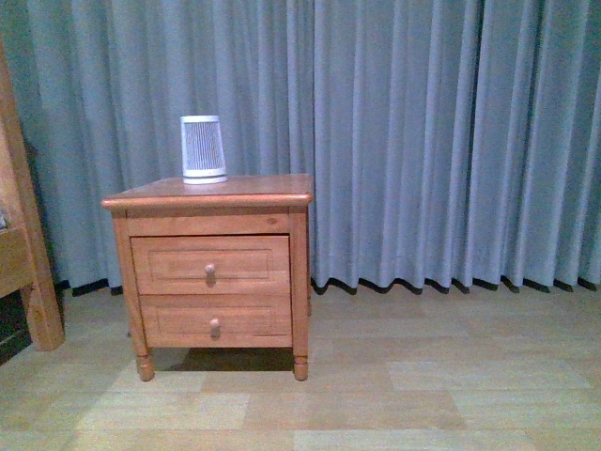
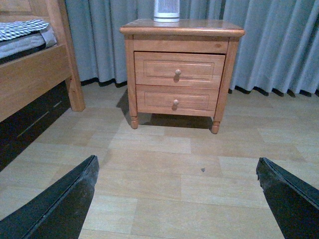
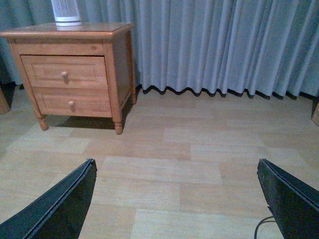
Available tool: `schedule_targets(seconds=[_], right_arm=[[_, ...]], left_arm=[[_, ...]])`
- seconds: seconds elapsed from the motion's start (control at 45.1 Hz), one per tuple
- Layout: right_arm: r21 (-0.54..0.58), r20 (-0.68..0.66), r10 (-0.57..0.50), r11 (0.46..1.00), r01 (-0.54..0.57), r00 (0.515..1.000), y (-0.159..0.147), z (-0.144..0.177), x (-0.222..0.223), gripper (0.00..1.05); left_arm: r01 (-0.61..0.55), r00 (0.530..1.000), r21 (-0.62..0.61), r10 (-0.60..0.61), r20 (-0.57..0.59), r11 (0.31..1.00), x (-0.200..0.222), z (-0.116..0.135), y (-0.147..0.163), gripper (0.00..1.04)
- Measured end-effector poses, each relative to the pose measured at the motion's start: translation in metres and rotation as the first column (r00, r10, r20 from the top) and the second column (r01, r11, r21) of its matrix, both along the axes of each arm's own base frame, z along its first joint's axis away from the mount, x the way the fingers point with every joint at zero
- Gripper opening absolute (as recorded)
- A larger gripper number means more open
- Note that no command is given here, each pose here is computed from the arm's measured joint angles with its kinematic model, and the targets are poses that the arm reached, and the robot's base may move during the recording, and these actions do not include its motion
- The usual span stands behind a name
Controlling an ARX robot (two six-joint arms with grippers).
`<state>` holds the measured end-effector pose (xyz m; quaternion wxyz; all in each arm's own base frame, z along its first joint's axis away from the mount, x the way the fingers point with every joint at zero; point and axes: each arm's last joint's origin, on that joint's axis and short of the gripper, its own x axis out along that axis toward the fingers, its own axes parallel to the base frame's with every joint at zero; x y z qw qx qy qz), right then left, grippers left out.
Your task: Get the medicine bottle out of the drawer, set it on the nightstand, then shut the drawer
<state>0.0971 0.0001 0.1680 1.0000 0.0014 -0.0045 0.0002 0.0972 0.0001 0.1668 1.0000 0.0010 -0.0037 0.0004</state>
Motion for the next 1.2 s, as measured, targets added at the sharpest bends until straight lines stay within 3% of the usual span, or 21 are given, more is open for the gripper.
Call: schedule_targets(seconds=[1.199], right_arm=[[0.0,0.0,0.0,1.0,0.0,1.0,0.0,0.0,0.0,0.98]], left_arm=[[0.0,1.0,0.0,0.0,0.0,1.0,0.0,0.0,0.0,0.98]])
